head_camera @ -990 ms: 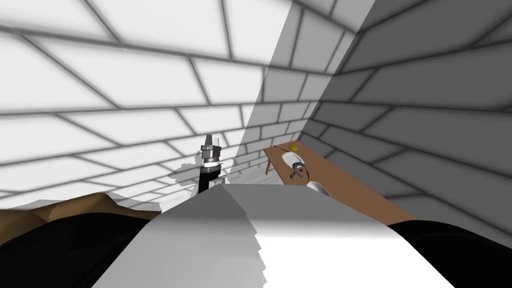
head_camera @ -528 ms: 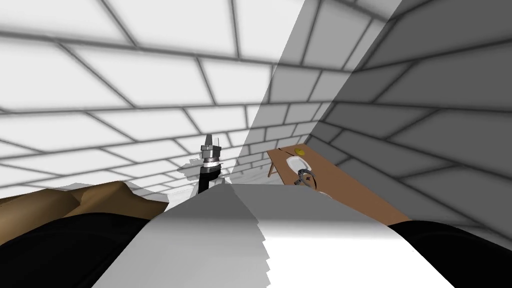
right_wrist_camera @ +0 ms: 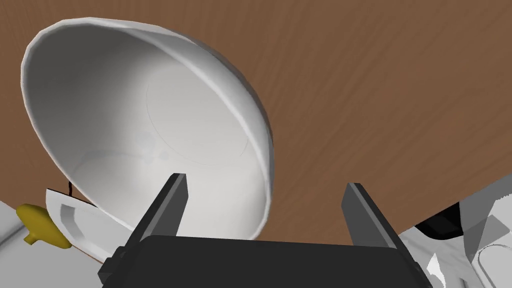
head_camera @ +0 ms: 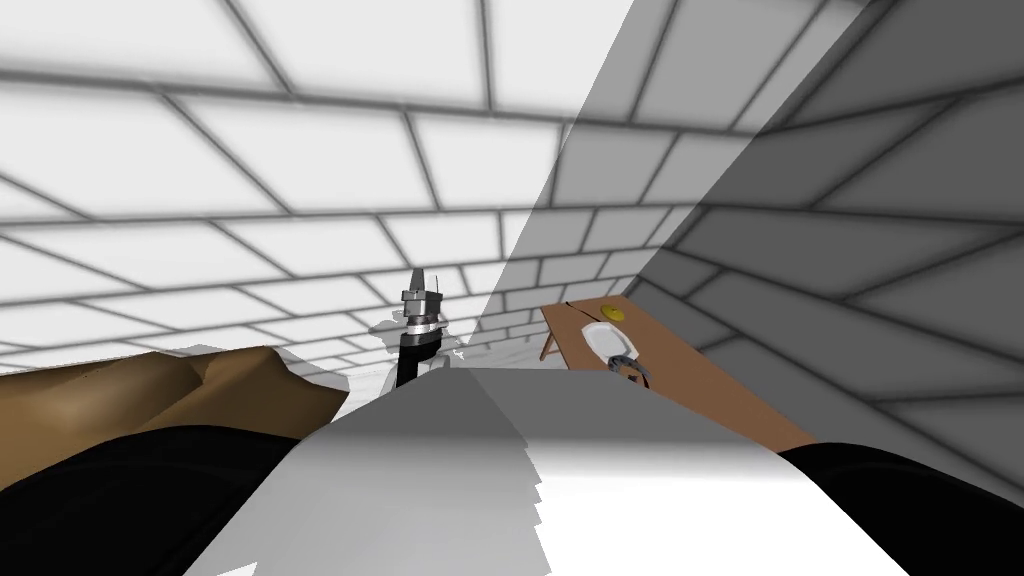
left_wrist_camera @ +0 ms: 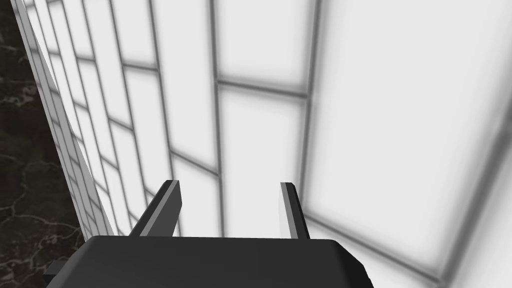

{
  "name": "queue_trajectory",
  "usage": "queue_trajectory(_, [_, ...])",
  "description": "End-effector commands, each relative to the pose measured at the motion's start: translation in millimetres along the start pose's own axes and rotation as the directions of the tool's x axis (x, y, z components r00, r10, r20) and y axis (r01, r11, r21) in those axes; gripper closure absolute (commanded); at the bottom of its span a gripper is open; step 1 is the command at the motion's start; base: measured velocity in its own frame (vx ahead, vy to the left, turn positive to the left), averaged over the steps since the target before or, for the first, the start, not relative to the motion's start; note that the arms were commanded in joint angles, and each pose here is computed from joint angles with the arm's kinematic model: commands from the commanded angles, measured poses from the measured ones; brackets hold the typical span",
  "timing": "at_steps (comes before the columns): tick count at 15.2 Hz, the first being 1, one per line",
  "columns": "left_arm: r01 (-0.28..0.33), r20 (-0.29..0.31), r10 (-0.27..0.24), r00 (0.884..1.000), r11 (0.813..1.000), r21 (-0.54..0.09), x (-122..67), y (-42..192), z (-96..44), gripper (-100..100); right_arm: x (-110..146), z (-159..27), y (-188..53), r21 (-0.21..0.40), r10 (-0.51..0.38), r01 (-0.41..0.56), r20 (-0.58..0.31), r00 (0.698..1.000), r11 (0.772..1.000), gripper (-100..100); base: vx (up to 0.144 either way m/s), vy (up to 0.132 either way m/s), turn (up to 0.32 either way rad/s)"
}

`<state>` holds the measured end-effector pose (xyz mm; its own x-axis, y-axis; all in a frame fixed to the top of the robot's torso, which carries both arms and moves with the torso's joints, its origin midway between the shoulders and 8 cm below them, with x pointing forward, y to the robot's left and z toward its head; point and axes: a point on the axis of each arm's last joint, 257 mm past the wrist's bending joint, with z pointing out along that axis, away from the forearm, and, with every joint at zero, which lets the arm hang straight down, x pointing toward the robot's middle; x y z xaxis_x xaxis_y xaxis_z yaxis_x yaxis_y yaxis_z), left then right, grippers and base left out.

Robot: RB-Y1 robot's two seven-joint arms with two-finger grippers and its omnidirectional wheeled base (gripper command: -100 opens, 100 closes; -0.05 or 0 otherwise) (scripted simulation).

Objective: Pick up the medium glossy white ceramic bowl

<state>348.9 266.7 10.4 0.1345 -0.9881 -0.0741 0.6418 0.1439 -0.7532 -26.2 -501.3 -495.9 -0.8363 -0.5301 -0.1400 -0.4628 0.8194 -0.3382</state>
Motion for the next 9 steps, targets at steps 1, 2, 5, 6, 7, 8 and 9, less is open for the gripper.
queue_trajectory(1, [0.000, 0.000, 0.000, 1.000, 1.000, 0.000, 0.0, 0, 0.0, 0, 18, -1.5, 5, -0.008, -0.044, 0.043, -0.032, 0.999, 0.999, -100, 0.057, -0.014, 0.062])
queue_trajectory(2, [0.000, 0.000, 0.000, 1.000, 1.000, 0.000, 0.0, 0, 0.0, 0, 8, -1.8, 2, -0.004, -0.019, 0.019, -0.014, 1.000, 1.000, -100, 0.032, -0.008, 0.025])
queue_trajectory(5, [0.000, 0.000, 0.000, 1.000, 1.000, 0.000, 0.0, 0, 0.1, 0, 11, 9.5, 6, 0.001, -0.005, 0.005, -0.021, 1.000, 1.000, -100, -0.023, -0.011, 0.090])
queue_trajectory(6, [0.000, 0.000, 0.000, 1.000, 1.000, 0.000, 0.0, 0, 0.1, 0, 11, 11.9, 6, 0.002, -0.002, 0.002, -0.021, 1.000, 1.000, -100, -0.038, -0.013, 0.069])
queue_trajectory(7, [0.000, 0.000, 0.000, 1.000, 1.000, 0.000, 0.0, 0, 0.1, 0, 11, 14.2, 7, 0.002, 0.002, -0.002, -0.022, 1.000, 1.000, -100, -0.030, -0.010, 0.049])
queue_trajectory(8, [0.000, 0.000, 0.000, 1.000, 1.000, 0.000, 0.0, 0, 0.1, 0, 11, 18.9, 9, 0.003, 0.010, -0.010, -0.023, 1.000, 1.000, -100, -0.035, -0.010, 0.067])
queue_trajectory(9, [0.000, 0.000, 0.000, 1.000, 1.000, 0.000, 0.0, 0, 0.1, 0, 11, 21.3, 9, 0.004, 0.013, -0.013, -0.023, 1.000, 1.000, -100, -0.041, -0.010, 0.078])
